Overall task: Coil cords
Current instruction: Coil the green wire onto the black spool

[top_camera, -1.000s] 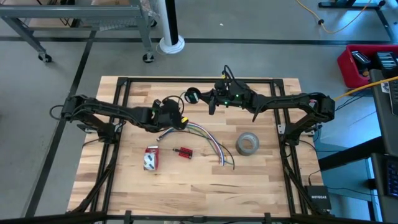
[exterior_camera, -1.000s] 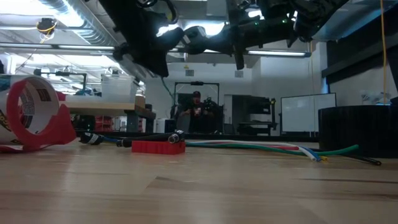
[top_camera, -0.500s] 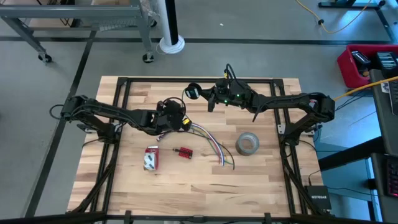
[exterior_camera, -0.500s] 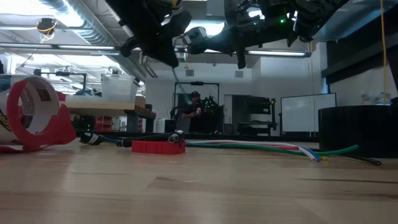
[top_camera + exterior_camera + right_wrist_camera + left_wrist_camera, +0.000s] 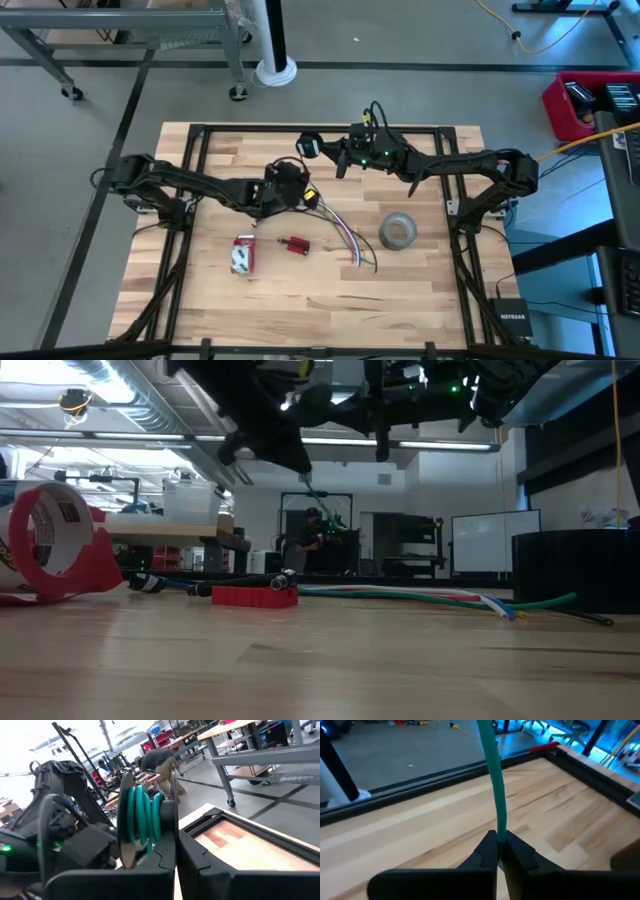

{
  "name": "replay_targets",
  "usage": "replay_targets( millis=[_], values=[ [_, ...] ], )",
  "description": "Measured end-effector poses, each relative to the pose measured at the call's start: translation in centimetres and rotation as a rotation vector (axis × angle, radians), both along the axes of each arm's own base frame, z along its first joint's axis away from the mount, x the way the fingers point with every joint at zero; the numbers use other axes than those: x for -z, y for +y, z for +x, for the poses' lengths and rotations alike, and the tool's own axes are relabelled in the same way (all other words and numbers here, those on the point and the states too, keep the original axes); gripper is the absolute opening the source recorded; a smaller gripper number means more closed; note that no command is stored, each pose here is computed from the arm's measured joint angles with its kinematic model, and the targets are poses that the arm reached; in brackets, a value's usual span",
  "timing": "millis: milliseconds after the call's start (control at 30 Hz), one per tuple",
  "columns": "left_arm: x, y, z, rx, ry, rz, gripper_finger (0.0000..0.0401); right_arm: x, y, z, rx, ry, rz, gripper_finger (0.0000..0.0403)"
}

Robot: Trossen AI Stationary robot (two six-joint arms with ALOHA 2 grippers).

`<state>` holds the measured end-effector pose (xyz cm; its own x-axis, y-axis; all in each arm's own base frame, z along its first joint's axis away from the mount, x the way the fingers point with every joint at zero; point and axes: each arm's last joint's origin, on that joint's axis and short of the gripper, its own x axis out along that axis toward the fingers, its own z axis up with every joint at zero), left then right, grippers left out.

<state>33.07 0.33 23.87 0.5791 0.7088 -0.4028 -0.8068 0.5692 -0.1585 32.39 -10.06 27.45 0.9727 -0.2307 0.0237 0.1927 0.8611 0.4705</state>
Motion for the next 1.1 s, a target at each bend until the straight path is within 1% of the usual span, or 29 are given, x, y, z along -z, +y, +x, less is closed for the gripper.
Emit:
replay_targets(
  millis=[133, 267, 400, 600, 833, 1100],
  values=[
    [0.2, 0.1, 1.1, 0.033, -0.049, 0.013, 0.0001, 0.1, 0.0, 0.0, 0.01, 0.006, 0.004, 0.0001],
    [-0.8, -0.1, 1.6, 0.073, -0.091, 0.043, 0.0, 0.2, -0.1, 0.0, 0.041, 0.028, 0.002, 0.0001],
    [-1.7, -0.2, 2.0, 0.107, -0.102, 0.047, 0.0, 0.3, -0.1, 0.0, 0.044, 0.04, -0.006, 0.0001],
    [-2.7, -0.1, 2.4, 0.138, -0.104, 0.085, 0.0, 0.4, -0.2, 0.0, 0.049, 0.052, -0.002, 0.0001],
    [-3.7, 0.9, 2.8, 0.168, -0.095, 0.107, 0.0, 0.6, -0.1, 0.0, 0.032, 0.069, 0.003, 0.0001],
    [-4.9, 1.7, 3.2, 0.262, -0.072, 0.137, 0.0, 1.3, -0.1, -0.1, 0.028, 0.136, 0.013, 0.0001]
  ],
)
